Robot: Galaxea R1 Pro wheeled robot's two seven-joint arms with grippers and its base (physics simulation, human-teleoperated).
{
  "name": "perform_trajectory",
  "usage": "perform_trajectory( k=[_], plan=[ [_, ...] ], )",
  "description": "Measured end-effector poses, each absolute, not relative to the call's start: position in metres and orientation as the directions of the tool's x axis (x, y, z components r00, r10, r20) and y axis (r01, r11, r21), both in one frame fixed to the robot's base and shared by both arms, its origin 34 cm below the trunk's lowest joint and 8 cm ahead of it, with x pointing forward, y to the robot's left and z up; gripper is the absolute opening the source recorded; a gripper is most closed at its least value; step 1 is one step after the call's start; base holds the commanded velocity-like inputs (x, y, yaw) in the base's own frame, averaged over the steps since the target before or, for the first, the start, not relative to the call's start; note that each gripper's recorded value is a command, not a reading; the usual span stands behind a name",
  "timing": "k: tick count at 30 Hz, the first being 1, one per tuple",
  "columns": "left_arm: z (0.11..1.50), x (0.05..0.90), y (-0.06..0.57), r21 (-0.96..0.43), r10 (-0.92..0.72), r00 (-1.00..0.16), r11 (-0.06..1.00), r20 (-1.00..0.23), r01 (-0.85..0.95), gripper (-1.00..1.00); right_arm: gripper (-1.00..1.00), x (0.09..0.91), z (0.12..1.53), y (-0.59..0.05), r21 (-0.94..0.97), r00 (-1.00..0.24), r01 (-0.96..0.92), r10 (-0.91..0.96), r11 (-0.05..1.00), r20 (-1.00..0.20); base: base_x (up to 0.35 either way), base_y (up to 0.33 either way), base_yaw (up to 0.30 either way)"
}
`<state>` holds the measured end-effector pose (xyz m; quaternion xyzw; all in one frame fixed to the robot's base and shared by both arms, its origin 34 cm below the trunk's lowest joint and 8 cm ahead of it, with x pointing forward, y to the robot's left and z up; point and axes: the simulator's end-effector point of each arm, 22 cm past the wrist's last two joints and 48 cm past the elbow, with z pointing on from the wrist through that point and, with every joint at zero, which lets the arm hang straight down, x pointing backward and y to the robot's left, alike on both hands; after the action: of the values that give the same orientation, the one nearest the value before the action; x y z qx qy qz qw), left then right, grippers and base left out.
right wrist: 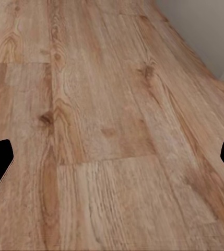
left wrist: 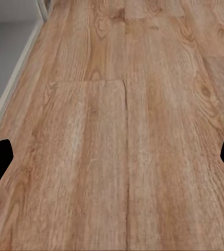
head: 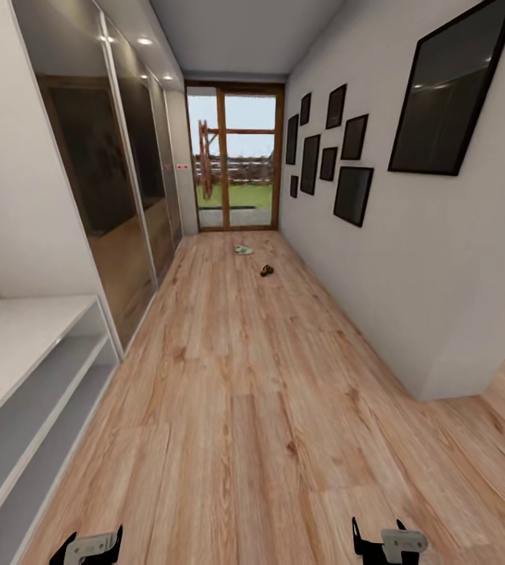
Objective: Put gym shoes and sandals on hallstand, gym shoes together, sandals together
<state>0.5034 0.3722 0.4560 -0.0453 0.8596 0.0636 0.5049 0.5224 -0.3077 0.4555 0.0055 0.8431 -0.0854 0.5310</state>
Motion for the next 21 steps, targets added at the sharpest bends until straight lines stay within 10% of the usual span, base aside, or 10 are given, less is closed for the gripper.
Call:
perform_trajectory(
  k=[21],
  plan=[
    [0.4559, 0.5032, 0.3720, 0.064, -0.013, -0.486, 0.988, -0.874, -0.142, 1.00, 1.00, 0.5225, 0.4556, -0.3079, -0.138, -0.436, 0.100, -0.082, 0.985, -0.896, 0.337, 0.077, 0.000]
  ],
)
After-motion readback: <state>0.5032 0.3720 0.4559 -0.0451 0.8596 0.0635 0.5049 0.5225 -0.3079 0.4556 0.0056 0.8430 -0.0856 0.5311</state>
